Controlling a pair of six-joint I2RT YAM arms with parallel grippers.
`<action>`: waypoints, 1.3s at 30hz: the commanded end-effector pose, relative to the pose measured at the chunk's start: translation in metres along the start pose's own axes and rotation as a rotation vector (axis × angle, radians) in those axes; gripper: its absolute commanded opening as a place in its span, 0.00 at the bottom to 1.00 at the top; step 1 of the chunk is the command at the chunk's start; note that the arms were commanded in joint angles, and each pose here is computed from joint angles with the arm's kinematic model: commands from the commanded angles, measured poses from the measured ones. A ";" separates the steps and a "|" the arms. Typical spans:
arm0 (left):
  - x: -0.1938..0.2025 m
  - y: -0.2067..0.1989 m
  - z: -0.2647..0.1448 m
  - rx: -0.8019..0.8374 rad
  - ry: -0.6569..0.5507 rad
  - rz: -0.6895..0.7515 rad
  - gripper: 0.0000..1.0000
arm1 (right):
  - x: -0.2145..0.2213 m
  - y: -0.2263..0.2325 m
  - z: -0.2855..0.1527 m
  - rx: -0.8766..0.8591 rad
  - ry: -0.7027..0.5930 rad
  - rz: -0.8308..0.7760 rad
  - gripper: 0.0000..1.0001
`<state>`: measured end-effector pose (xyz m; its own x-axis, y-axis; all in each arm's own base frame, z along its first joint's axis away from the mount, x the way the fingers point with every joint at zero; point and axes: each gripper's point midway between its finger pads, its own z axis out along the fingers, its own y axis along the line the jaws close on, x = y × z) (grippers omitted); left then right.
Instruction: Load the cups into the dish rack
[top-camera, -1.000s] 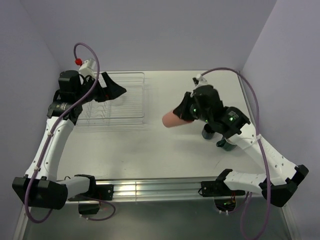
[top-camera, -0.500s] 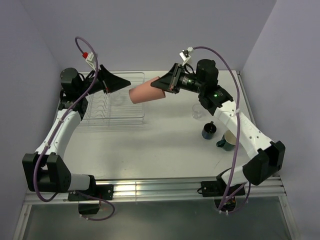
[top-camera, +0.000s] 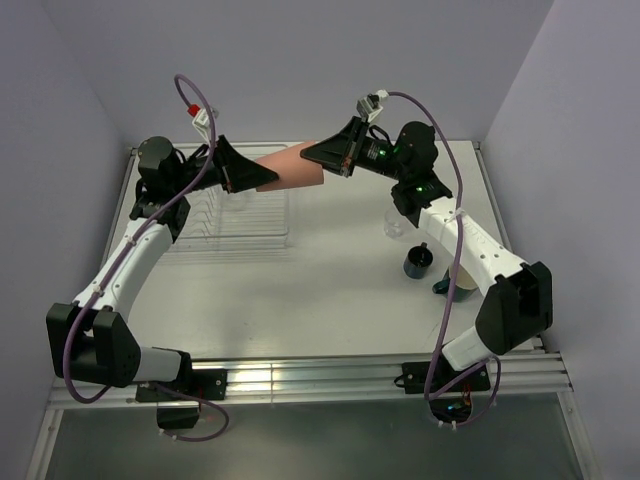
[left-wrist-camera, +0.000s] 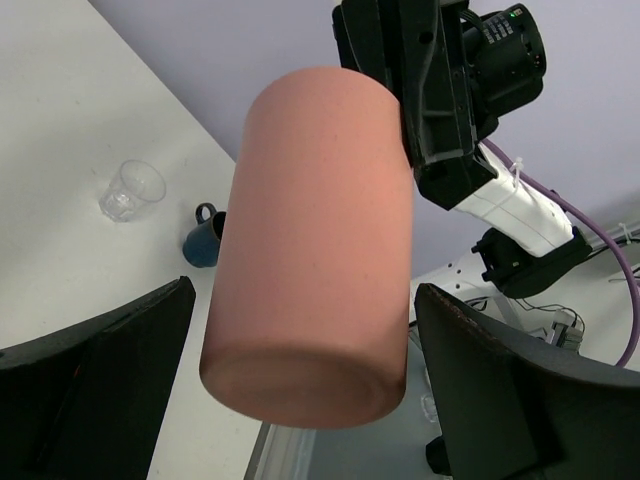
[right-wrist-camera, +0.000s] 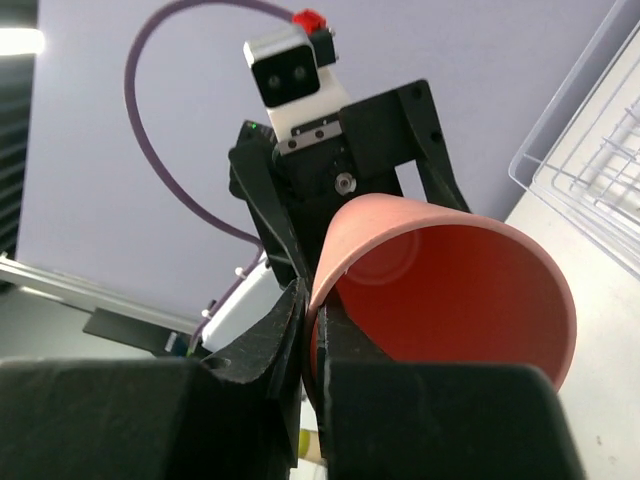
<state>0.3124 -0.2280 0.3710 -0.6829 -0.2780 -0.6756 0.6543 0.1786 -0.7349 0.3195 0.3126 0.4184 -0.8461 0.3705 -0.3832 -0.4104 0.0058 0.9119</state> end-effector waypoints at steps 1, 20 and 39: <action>-0.006 -0.020 -0.002 0.037 -0.011 0.093 0.99 | -0.012 0.021 -0.009 -0.095 -0.027 -0.044 0.00; -0.008 -0.020 0.006 0.027 0.006 0.082 0.83 | -0.007 0.007 -0.007 -0.111 -0.009 -0.030 0.00; -0.035 -0.016 0.006 -0.134 -0.063 0.139 0.00 | -0.021 -0.026 -0.009 0.100 -0.089 -0.126 0.28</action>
<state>0.3193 -0.2314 0.3691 -0.6930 -0.2597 -0.6726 0.6200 0.2614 -0.7398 0.3401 0.3041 0.4010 -0.8236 0.4157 -0.3858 -0.4143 0.0238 0.9098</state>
